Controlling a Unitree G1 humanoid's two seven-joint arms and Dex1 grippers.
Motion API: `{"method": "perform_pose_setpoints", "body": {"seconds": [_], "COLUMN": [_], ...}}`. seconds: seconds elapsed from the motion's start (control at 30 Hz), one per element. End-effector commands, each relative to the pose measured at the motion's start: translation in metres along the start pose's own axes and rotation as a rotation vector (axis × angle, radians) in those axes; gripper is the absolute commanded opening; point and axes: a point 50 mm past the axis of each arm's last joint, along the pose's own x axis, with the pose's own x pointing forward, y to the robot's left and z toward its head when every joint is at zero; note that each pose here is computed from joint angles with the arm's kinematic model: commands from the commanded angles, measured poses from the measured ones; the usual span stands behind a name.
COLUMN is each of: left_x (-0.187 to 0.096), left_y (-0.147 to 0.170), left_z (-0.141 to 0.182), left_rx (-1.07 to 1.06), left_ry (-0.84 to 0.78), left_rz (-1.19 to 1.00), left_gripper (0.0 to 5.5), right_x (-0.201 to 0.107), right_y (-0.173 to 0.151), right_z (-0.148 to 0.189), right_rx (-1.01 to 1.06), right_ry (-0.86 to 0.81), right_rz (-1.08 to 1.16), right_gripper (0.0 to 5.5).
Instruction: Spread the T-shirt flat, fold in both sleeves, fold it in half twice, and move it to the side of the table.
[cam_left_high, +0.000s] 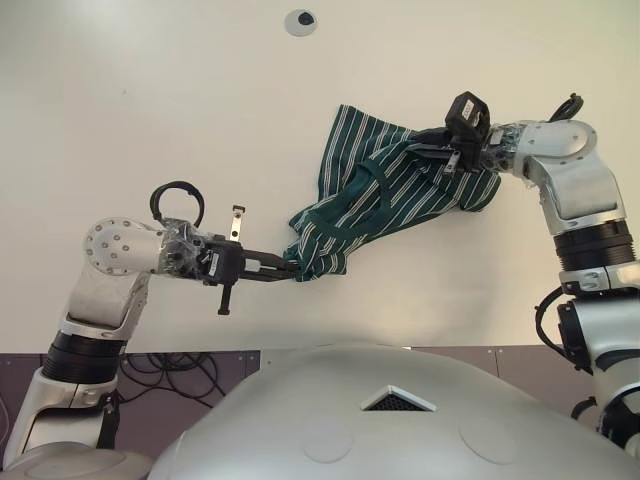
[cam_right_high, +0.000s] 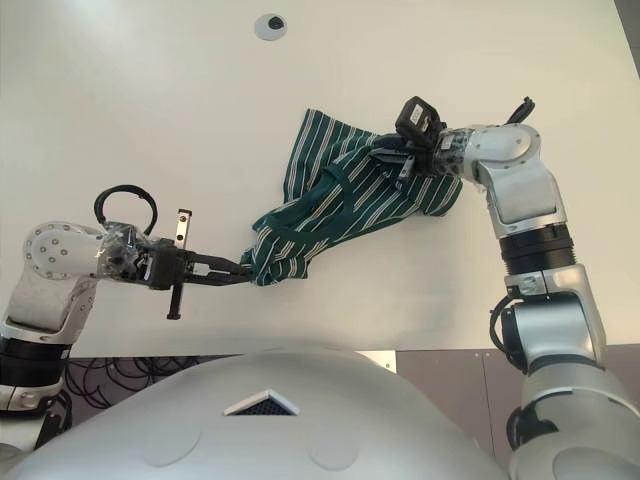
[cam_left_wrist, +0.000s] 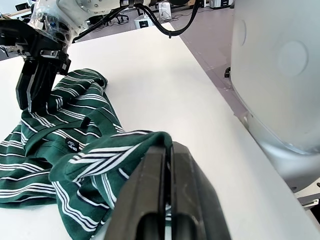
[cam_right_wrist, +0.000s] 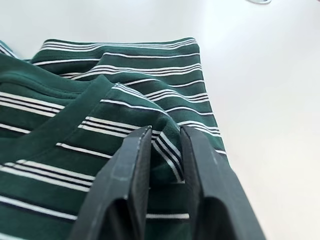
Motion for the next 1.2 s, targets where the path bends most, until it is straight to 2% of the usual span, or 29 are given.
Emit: {"method": "perform_pose_setpoints", "body": {"seconds": [0.03, 0.1, 0.27, 0.37, 0.47, 0.6, 0.7, 0.83, 0.93, 1.2], "left_x": [-0.001, -0.001, -0.001, -0.003, -0.014, -0.046, -0.061, -0.071, -0.083, -0.106], "left_y": [0.002, 0.002, 0.002, 0.008, 0.031, 0.083, 0.108, 0.134, 0.16, 0.231], "left_z": [0.003, 0.003, 0.003, 0.007, 0.018, 0.035, 0.04, 0.048, 0.056, 0.117], "left_rx": [0.028, 0.03, 0.033, 0.069, 0.154, 0.259, 0.296, 0.39, 0.551, 0.887], "left_ry": [0.021, 0.022, 0.024, -0.001, -0.044, -0.08, -0.058, 0.052, 0.244, 0.58], "left_rz": [-0.006, -0.004, -0.002, 0.048, 0.218, 0.576, 0.716, 0.744, 0.777, 0.941], "left_gripper": [0.0, 0.0, 0.0, 0.0, 0.0, 0.0, 0.0, 0.0, 0.0, 0.0], "right_x": [0.006, 0.006, 0.006, 0.003, -0.007, -0.025, -0.034, -0.038, -0.036, -0.038], "right_y": [0.004, 0.004, 0.004, 0.002, -0.006, -0.024, -0.035, -0.05, -0.07, -0.11], "right_z": [0.0, 0.0, 0.0, 0.008, 0.026, 0.05, 0.064, 0.083, 0.098, 0.15], "right_rx": [0.006, 0.007, 0.008, 0.002, -0.008, -0.009, -0.009, 0.003, 0.023, -0.024], "right_ry": [-0.001, 0.001, 0.002, -0.052, -0.153, -0.306, -0.396, -0.527, -0.617, -0.696], "right_rz": [0.015, 0.013, 0.014, -0.002, -0.051, -0.154, -0.211, -0.284, -0.37, -0.543], "right_gripper": [0.28, 0.05, 0.05, 0.05, 0.05, 0.05, 0.05, 0.05, 0.05, 0.05]}}
